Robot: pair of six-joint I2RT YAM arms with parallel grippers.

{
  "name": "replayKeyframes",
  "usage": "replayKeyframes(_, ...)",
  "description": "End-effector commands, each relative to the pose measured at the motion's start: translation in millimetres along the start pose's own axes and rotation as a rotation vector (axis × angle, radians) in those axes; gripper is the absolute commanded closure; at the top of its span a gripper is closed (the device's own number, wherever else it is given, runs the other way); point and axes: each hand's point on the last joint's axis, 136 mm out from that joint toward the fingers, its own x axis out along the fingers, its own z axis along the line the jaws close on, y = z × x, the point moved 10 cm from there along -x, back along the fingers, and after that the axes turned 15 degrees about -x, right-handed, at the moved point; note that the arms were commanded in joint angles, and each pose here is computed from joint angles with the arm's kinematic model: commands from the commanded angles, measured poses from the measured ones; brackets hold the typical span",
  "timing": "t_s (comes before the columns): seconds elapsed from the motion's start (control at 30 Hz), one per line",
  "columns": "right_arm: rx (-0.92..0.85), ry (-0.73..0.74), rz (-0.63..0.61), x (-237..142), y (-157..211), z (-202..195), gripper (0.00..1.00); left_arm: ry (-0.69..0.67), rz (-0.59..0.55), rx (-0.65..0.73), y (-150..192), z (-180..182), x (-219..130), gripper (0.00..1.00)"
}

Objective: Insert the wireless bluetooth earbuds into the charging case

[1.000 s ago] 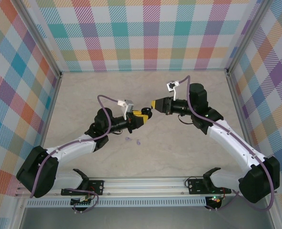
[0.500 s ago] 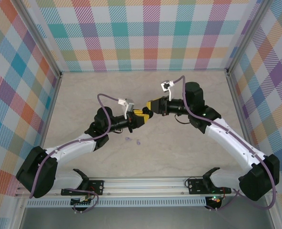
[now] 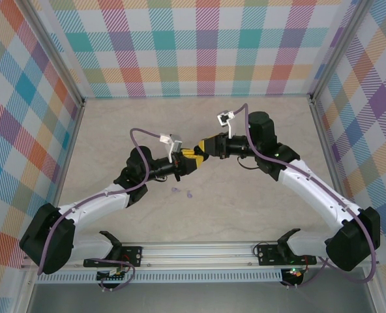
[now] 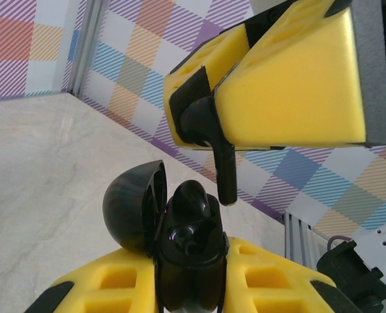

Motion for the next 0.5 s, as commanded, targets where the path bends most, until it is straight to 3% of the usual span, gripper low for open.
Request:
replayKeyframes(0.0,-0.047,-0.018,-0.008,0.9,-8.8,6.3,0.74,0.062,-0.028,0.040,-12.0,-17.9,-0.6,0.93)
replayKeyframes(0.47,-0.049,0.011,0.008,1.6,-6.7,4.2,0.75,0.057,-0.033,0.052,-13.0,-19.9,-3.0,0.93)
